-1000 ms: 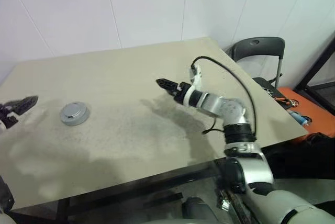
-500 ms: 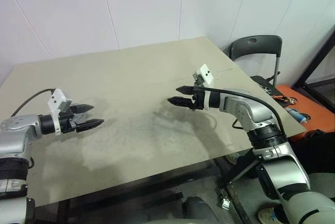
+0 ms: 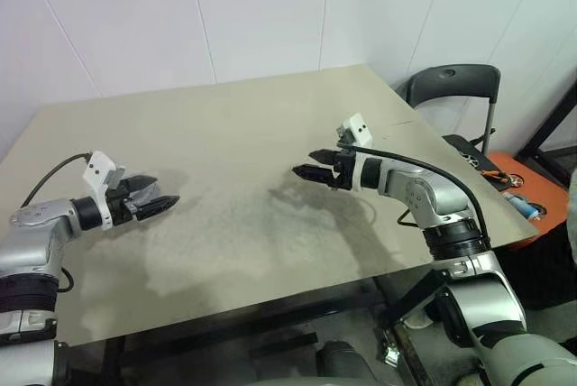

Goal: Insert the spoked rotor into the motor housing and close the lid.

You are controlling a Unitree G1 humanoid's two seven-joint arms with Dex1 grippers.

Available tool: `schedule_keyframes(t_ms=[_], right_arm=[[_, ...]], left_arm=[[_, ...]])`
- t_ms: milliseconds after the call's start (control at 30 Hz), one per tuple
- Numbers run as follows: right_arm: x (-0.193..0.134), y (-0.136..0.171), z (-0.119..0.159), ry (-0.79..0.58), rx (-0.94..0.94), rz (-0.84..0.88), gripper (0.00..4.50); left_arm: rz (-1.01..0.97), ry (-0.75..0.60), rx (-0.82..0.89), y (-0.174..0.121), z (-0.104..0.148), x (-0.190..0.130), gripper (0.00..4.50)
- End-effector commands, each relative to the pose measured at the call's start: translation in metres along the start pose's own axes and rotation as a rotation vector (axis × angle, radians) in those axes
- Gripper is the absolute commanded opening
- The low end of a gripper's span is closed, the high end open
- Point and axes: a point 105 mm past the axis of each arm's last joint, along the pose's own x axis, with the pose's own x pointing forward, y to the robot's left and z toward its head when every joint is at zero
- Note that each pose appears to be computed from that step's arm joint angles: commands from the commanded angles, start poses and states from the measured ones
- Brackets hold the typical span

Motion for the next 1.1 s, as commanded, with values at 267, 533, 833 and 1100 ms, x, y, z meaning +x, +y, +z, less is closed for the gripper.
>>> schedule_keyframes(t_ms=[267,533,833,1100], right_arm=[[-0.009,-0.015,0.016,-0.073,0.021,-0.091,3.8],[-0.017,-0.036,0.018,-0.115,0.096,-0.183,3.8],[-0.01,-0.029,0.017,-0.103,0.071,-0.155,3.8],[-0.006,-0.031,0.017,-0.094,0.072,-0.16,3.8]], left_arm=[[0.049,-0.046,0.039,0.001,0.017,0.004,4.46],[0.049,-0.052,0.035,-0.001,0.018,0.009,4.46],[0.053,-0.061,0.036,0.0,0.02,0.009,4.46],[0.071,-0.059,0.04,0.002,0.02,0.005,4.46]])
